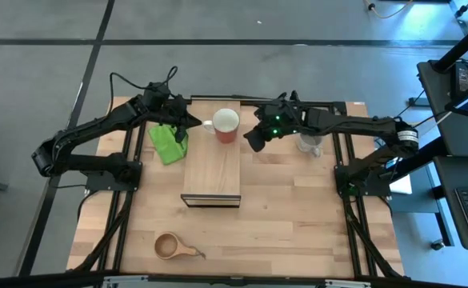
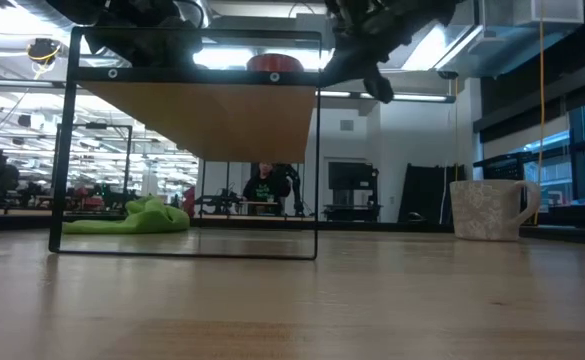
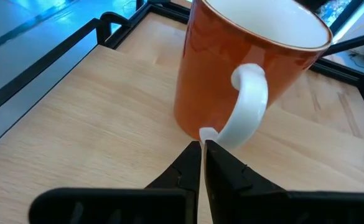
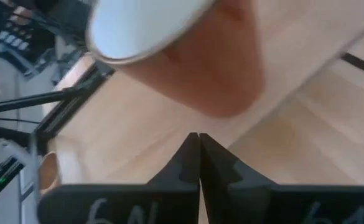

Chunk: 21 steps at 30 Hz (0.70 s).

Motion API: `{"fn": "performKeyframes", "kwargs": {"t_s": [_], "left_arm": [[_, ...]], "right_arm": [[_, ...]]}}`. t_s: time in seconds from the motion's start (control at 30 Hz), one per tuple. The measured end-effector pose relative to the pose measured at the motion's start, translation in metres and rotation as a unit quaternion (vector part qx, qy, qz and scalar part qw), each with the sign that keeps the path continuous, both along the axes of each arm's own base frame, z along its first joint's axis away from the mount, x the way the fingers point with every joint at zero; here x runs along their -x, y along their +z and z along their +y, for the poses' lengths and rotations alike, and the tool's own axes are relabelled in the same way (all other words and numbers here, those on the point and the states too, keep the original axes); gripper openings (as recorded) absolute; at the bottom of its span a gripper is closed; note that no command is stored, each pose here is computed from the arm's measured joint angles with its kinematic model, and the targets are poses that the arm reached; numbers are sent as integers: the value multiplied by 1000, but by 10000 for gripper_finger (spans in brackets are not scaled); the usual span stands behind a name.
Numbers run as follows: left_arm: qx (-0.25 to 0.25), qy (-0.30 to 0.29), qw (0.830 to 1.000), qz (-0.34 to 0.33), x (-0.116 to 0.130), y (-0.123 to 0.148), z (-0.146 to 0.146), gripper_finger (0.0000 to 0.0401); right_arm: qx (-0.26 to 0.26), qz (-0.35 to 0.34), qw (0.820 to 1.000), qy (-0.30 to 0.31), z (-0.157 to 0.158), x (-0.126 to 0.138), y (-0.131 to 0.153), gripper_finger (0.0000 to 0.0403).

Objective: Stack small to large cups/mugs on shelf
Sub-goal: Put the red mug on the shelf

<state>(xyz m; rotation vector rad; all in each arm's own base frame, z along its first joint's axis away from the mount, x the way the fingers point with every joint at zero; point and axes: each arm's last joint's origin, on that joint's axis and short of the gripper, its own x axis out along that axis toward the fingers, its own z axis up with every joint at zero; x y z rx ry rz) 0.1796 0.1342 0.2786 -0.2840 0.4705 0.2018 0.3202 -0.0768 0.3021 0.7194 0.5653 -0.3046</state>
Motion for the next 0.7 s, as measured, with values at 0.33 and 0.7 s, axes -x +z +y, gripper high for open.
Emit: {"fn": "performKeyframes", "kwargs": {"t_s": [0.33,0.7], "left_arm": [[1,4,1000,3,0,0,0,14],[-4,14,1000,9,1,-1,1,14]], "right_arm": [[-2,-29,1000,8,-7,-17,-11,2],[-5,-35,999,16,-15,-19,-13,3]]}}
